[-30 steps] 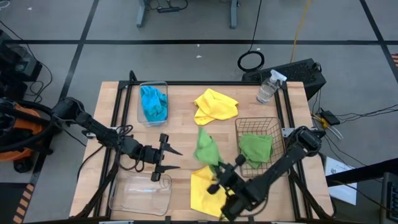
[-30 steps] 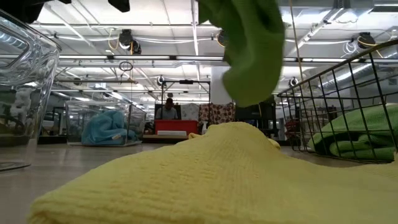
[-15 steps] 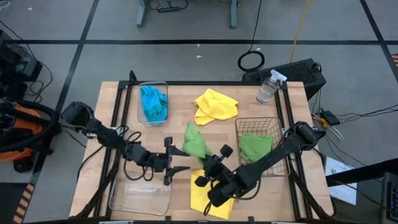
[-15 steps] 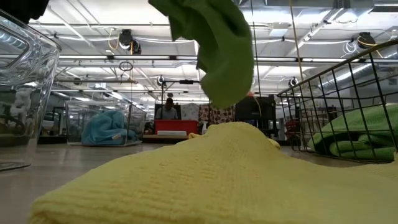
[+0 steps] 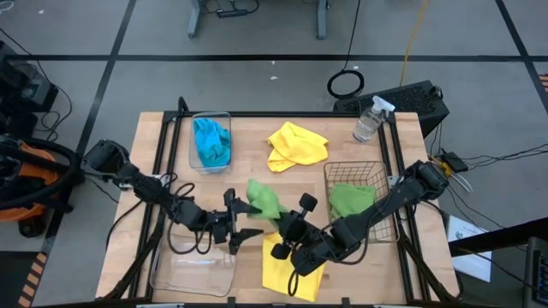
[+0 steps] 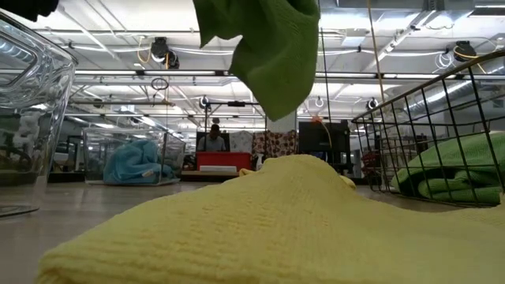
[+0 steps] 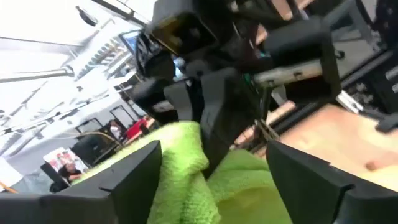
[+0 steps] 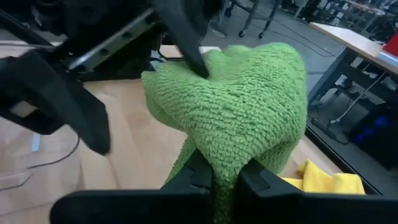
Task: Sort microfiber towel by color & place in baskets
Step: Put the green microfiber cloth into the wire basket
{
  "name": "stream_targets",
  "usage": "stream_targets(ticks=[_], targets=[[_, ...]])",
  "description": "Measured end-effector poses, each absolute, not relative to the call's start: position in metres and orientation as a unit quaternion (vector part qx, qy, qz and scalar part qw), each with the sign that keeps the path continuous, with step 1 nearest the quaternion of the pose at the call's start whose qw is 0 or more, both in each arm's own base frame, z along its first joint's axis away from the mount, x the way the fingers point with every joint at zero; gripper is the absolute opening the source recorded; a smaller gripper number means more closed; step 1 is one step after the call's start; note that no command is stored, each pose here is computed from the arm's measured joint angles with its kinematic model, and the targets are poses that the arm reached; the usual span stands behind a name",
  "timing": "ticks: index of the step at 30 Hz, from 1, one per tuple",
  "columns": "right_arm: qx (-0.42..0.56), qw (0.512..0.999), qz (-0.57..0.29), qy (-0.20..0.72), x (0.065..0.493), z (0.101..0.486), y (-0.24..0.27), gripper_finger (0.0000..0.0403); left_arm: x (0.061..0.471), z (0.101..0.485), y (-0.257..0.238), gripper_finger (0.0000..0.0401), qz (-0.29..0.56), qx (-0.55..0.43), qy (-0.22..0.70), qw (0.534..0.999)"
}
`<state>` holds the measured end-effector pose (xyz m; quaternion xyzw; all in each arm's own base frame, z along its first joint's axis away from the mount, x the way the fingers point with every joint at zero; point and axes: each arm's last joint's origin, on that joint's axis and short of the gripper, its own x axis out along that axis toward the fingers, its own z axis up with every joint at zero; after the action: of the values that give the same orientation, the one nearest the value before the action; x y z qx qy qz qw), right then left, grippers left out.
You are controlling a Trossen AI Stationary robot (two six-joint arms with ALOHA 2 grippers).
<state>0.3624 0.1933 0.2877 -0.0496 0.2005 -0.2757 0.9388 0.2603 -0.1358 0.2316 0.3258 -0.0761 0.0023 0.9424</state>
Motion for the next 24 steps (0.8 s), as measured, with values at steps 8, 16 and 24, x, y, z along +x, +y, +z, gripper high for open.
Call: stream_targets(ticks=[8, 16, 24], targets=[[-0.036, 0.947, -0.219, 0.233, 0.367, 0.286, 0.191, 0.0011, 0.269, 0.216, -0.132, 0.0311, 0.002, 0.340, -0.047, 0.939], [-0.046, 0.945, -0.222, 0.236, 0.370, 0.286, 0.186, 0.0011, 0.283, 0.198, -0.123, 0.0310, 0.014, 0.347, -0.028, 0.937], [-0.033, 0.944, -0.244, 0.218, 0.377, 0.289, 0.175, 0.0011, 0.285, 0.198, -0.122, 0.0310, 0.014, 0.312, -0.058, 0.948]])
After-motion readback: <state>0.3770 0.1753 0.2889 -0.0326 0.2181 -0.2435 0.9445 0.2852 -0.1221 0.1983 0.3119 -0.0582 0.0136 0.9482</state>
